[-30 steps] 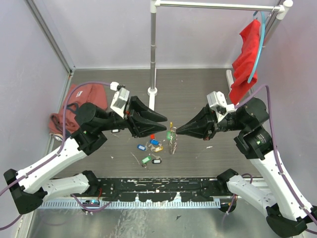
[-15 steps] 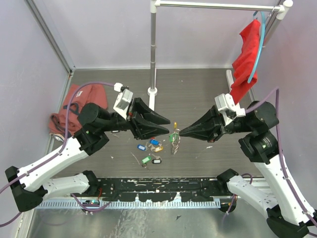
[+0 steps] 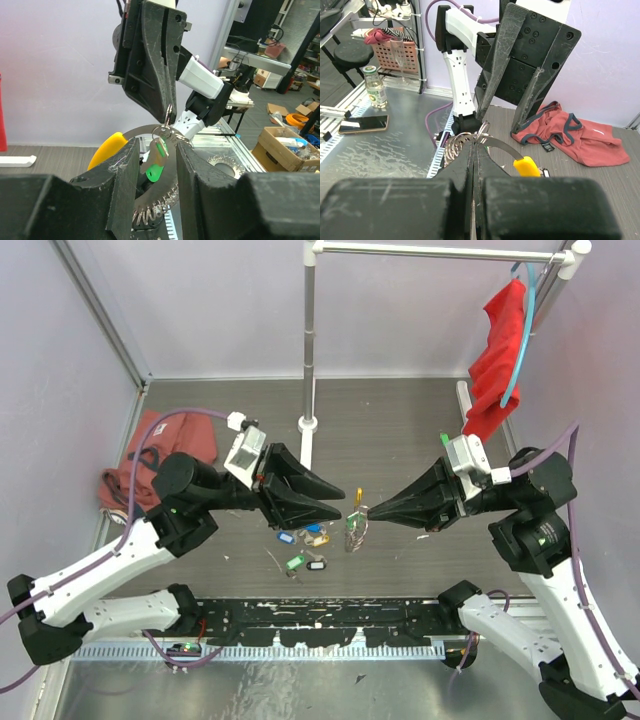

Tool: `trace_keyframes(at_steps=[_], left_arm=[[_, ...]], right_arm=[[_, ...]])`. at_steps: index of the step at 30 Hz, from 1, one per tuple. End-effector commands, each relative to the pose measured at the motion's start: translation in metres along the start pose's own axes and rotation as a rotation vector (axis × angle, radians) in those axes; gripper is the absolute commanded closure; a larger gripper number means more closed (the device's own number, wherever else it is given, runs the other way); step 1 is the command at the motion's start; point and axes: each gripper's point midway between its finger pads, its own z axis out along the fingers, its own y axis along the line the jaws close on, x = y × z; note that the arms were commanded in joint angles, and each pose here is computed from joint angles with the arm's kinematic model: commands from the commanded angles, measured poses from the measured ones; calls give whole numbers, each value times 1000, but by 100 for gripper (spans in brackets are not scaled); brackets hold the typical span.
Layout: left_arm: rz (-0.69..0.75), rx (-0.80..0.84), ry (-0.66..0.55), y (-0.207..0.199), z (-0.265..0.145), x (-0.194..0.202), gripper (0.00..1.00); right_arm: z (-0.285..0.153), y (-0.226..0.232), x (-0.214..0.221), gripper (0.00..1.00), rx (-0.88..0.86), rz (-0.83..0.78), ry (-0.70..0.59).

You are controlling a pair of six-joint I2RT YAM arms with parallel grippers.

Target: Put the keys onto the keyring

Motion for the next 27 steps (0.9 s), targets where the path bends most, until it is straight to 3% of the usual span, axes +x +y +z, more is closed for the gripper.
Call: trace_keyframes(at_steps=[1, 18, 27], left_arm=[[32, 42, -19, -12, 10, -14, 57], [41, 66, 23, -15, 27, -6, 60], [32, -10, 47, -13, 5, 10, 57]], right_arm=[[0, 4, -14, 99, -12, -53, -21], [0, 1, -3, 99, -9, -32, 11], [-3, 9, -16, 99, -4, -68, 8]])
